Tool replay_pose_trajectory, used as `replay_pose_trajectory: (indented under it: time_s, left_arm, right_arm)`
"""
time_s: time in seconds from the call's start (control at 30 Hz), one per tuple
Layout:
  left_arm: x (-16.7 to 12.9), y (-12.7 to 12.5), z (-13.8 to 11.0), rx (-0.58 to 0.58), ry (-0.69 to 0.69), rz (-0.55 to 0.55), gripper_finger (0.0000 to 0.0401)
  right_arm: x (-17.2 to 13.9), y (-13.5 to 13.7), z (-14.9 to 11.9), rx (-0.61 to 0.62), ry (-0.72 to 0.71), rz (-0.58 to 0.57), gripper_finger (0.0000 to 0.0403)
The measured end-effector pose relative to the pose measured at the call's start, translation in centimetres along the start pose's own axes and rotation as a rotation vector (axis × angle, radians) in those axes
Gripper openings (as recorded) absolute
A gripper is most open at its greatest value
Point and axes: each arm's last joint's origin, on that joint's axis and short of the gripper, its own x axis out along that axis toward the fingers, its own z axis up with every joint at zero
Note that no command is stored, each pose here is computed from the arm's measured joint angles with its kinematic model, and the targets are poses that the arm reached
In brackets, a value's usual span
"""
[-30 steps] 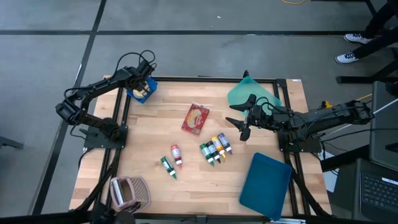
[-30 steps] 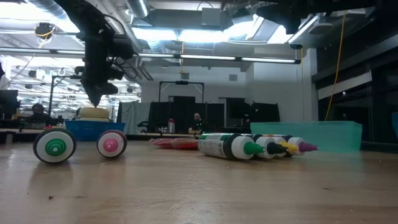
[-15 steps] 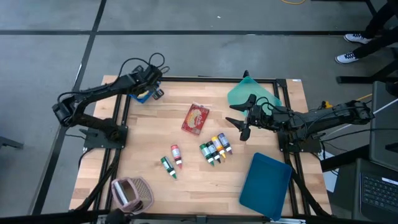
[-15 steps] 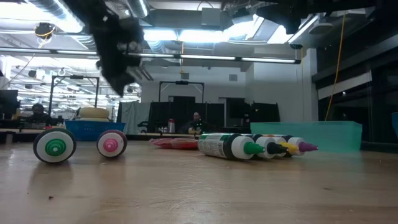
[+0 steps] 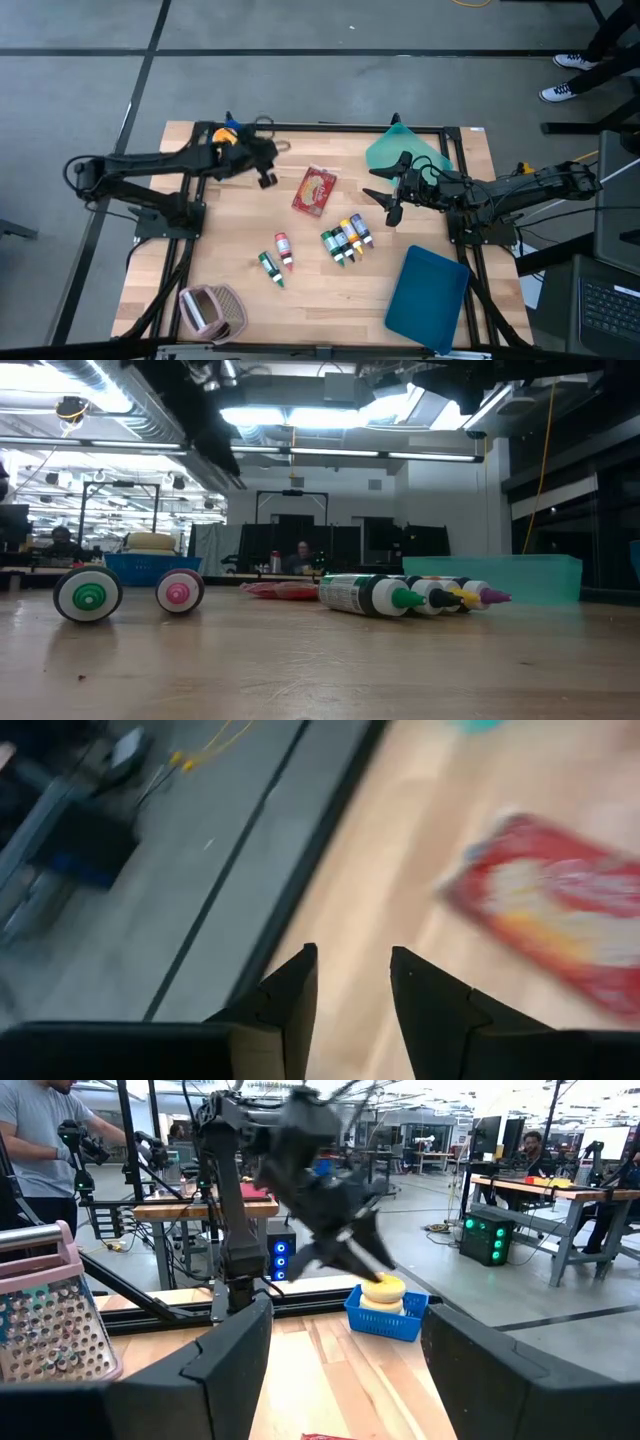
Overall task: Pick & Place Food Item
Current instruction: Put the red popcorn bag into the green bin
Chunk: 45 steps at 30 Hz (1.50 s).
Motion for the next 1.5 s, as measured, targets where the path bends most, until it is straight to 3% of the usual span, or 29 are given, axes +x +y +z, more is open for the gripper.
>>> replay_pose_trajectory:
  time_s: [0.3,0.47,0.67,0.83,1.0,1.17,1.5]
  left_arm:
    - [-4.4,-6.3,2.7,0.024,-0.325,-0.21,0.0135]
    - [-5.3,-9.4,4.0,-0.002,-0.462,-0.25,0.0144]
    - [-1.5,-13.7,3.3,0.06,-0.361,-0.224,0.0156]
    - [2.3,-17.6,1.4,0.175,-0.235,-0.223,0.0171]
    - [4.0,-20.6,-0.5,0.258,-0.178,-0.212,0.0188]
    - [4.0,-21.8,-1.1,0.328,-0.185,-0.134,0.0198]
    - [4.8,-22.1,-2.2,0.401,-0.121,-0.11,0.0199]
  right_arm:
    - [0.0,0.0,0.0,-0.037,0.0,-0.001,0.0254]
    - [0.0,-0.1,0.0,-0.044,0.0,-0.016,0.0254]
    - [0.0,-0.1,0.1,-0.038,-0.006,-0.017,0.0254]
    - [0.0,0.0,0.0,-0.036,0.002,-0.016,0.0254]
    - [0.0,0.0,0.0,-0.036,0.002,-0.015,0.0254]
    - [0.0,0.0,0.0,-0.034,0.002,-0.016,0.0254]
    - [0.0,0.0,0.0,-0.025,0.001,-0.016,0.0254]
